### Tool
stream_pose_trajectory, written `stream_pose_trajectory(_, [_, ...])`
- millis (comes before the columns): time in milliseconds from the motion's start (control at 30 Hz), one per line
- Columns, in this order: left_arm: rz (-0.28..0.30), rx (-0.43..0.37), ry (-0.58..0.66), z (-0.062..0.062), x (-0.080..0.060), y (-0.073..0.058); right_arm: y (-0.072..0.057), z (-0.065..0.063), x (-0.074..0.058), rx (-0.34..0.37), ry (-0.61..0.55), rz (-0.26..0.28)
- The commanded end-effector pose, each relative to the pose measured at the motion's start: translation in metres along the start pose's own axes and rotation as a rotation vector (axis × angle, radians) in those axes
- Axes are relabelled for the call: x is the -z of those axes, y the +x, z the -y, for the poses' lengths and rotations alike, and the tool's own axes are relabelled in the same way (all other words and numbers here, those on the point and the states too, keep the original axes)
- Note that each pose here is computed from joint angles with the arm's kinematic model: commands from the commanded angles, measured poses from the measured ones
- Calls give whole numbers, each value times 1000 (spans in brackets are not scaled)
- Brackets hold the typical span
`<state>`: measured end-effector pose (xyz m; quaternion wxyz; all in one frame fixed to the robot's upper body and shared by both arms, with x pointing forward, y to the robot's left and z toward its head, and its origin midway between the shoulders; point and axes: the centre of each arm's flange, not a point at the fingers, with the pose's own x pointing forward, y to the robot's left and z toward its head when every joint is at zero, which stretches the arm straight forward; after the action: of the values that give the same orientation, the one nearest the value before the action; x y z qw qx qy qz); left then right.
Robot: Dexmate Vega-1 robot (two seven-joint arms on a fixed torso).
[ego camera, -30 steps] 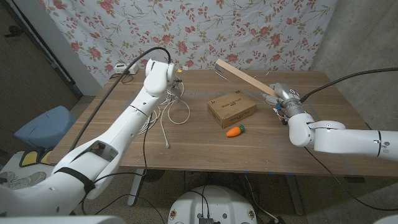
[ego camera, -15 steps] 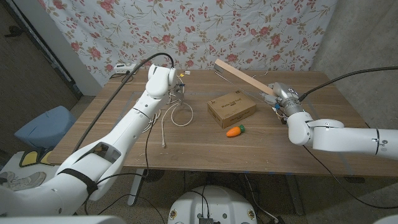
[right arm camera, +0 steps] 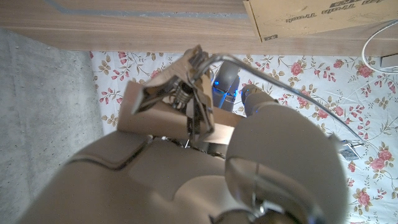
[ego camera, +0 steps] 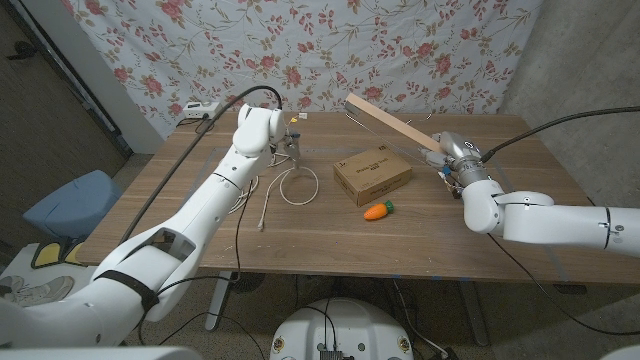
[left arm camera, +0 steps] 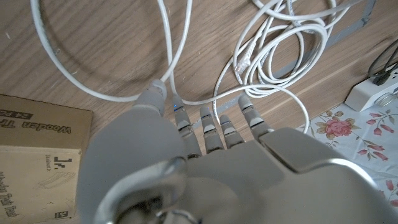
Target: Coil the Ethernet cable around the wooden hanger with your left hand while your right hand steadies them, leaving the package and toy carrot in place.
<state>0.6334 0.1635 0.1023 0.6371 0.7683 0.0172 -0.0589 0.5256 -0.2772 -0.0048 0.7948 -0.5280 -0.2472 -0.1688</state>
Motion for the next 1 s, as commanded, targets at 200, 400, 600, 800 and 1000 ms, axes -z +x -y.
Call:
stream_pose_trajectory(200, [111, -83, -33, -23, -7, -20, 0, 1, -1, 12, 3, 3])
stream_pose_trajectory(400, [200, 7, -51, -28, -13, -26, -2, 3, -1, 28, 3, 7])
stream_pose_trajectory(600, [189, 33, -5, -31, -20, -33, -3, 4, -2, 36, 6, 15])
stream_pose_trajectory(800, [105, 18, 58, -29, -25, -32, -2, 4, -2, 32, 9, 19])
stream_pose_trajectory(1000, [32, -5, 123, -22, -30, -28, -4, 4, 0, 27, 9, 16])
